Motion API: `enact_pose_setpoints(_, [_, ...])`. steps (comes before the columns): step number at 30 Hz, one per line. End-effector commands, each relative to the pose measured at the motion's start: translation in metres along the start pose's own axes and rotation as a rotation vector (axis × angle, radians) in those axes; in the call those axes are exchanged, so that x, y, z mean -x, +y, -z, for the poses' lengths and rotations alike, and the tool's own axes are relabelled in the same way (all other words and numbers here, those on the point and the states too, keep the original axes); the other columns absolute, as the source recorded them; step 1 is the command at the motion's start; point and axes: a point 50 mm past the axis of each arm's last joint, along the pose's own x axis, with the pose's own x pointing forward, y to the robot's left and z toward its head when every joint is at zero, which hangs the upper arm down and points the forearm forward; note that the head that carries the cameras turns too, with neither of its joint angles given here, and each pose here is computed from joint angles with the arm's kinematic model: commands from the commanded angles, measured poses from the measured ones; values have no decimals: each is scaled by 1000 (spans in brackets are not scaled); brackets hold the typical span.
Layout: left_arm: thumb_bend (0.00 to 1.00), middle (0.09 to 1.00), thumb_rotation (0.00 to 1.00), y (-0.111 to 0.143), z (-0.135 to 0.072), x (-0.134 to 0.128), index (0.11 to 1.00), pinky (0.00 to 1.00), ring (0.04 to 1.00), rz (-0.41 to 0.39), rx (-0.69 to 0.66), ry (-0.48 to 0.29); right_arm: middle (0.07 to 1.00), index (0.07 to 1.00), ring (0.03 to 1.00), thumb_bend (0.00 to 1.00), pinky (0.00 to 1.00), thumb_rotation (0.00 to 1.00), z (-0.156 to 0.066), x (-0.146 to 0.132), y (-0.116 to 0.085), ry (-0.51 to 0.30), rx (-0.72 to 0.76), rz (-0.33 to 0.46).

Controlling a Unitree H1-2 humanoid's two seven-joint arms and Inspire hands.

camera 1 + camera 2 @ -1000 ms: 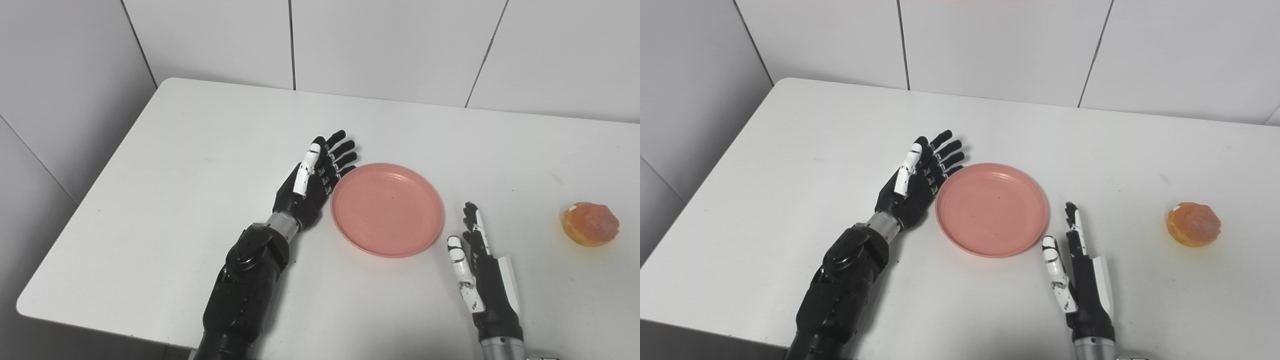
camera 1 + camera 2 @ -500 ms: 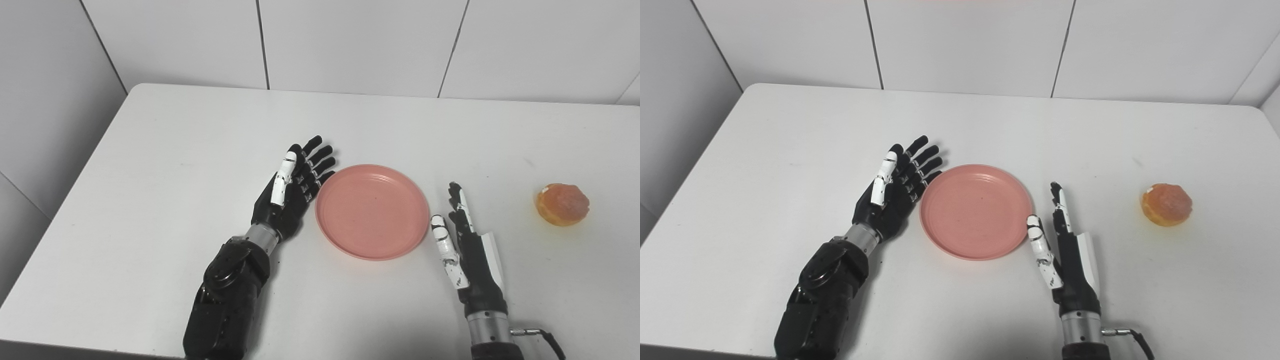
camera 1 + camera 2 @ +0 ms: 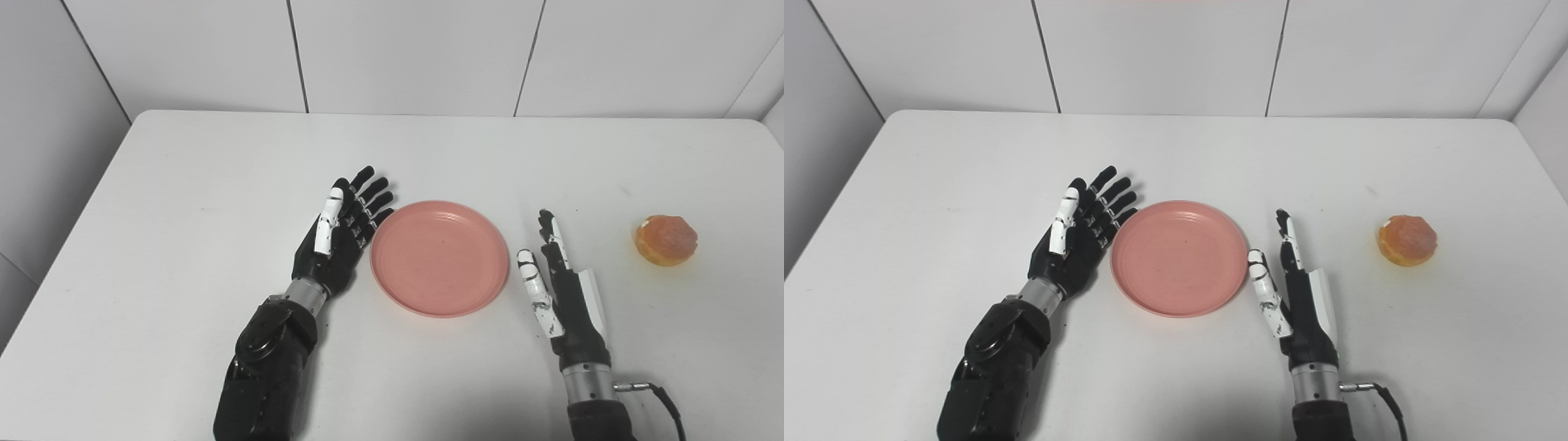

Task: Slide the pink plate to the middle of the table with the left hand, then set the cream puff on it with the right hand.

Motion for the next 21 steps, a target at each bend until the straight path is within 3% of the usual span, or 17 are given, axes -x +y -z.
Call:
enact_pose_setpoints(1, [406, 917, 1000, 5, 18, 4, 921, 900, 916, -32, 14, 64, 987, 987, 983, 314, 977, 1000, -18, -10, -12, -103, 30, 48])
enact_pose_setpoints(3, [407, 915, 1000, 5, 19, 4, 919, 897, 914, -34, 11, 61, 985, 986, 984, 364, 985, 1000, -21, -14, -19, -136, 57, 61])
enact_pose_setpoints(12, [410, 921, 1000, 8, 22, 4, 921, 901, 917, -35, -5, 37, 967, 961, 961, 356, 939, 1000, -42, -37, -52, -226, 165, 133])
enact_pose_setpoints(15, [412, 916, 1000, 10, 23, 6, 909, 903, 910, -44, -25, 31, 964, 967, 945, 406, 909, 986, -46, -43, -64, -250, 178, 153])
enact_pose_setpoints(21, [415, 913, 1000, 17, 26, 9, 899, 901, 911, -52, -40, 15, 964, 966, 937, 413, 869, 968, -51, -54, -88, -289, 264, 191])
